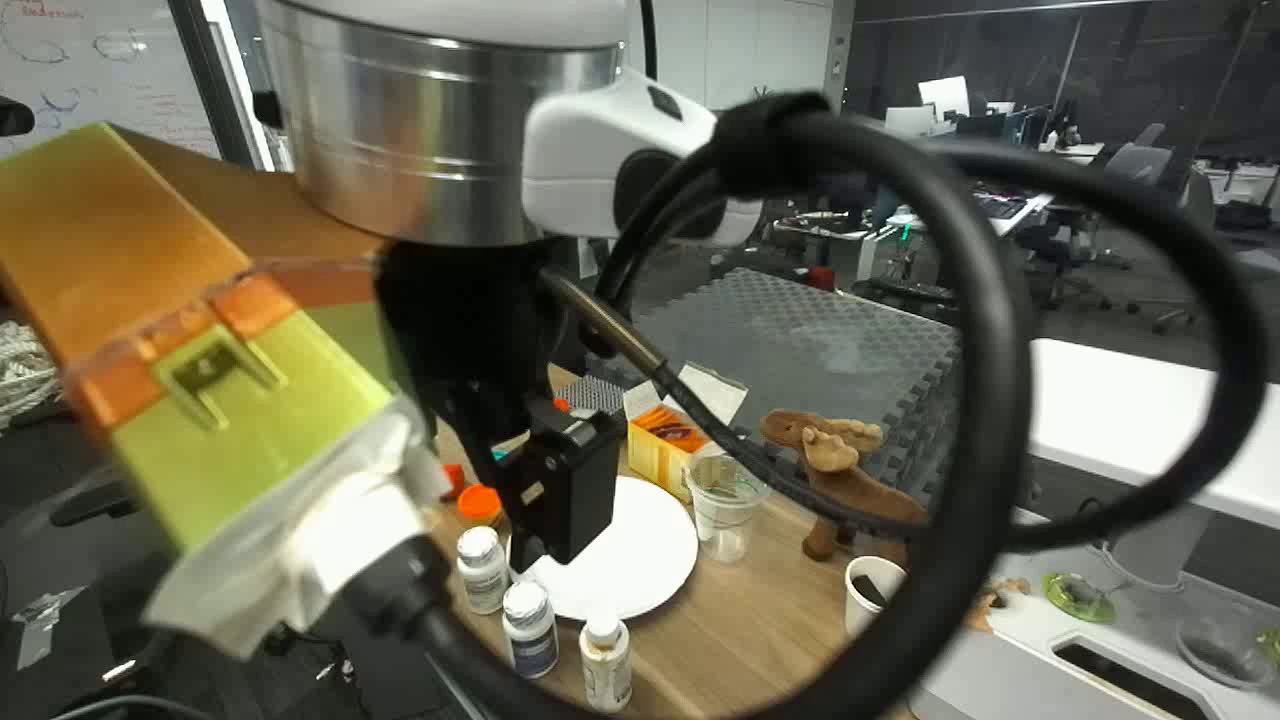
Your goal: Pick up all the objects surrounding the white plate and arrange them on the plate
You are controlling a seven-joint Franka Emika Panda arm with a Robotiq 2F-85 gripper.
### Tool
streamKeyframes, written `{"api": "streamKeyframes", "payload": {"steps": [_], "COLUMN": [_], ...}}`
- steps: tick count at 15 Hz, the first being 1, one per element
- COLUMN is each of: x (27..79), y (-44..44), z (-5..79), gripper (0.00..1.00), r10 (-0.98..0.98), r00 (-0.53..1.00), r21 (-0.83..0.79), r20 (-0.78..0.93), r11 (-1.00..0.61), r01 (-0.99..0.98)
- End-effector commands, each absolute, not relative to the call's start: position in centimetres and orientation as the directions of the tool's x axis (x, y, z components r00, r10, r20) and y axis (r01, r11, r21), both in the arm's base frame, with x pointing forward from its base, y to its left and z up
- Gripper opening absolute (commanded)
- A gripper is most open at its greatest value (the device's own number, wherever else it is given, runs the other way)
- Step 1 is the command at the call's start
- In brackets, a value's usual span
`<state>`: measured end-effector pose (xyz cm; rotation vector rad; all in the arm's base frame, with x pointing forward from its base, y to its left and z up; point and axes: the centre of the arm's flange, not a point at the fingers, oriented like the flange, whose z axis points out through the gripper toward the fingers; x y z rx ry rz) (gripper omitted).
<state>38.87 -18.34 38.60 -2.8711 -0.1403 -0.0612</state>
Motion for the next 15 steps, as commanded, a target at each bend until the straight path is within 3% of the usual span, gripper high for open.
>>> {"api": "streamKeyframes", "payload": {"steps": [1, 15], "x": [38.97, 39.09], "y": [-18.42, -18.54], "z": [38.8, 39.13], "gripper": [1.0, 1.0], "r10": [0.09, 0.089], "r00": [0.994, 0.994], "r21": [-0.259, -0.255], "r20": [0.059, 0.065], "r11": [-0.961, -0.961], "r01": [0.102, 0.103]}}
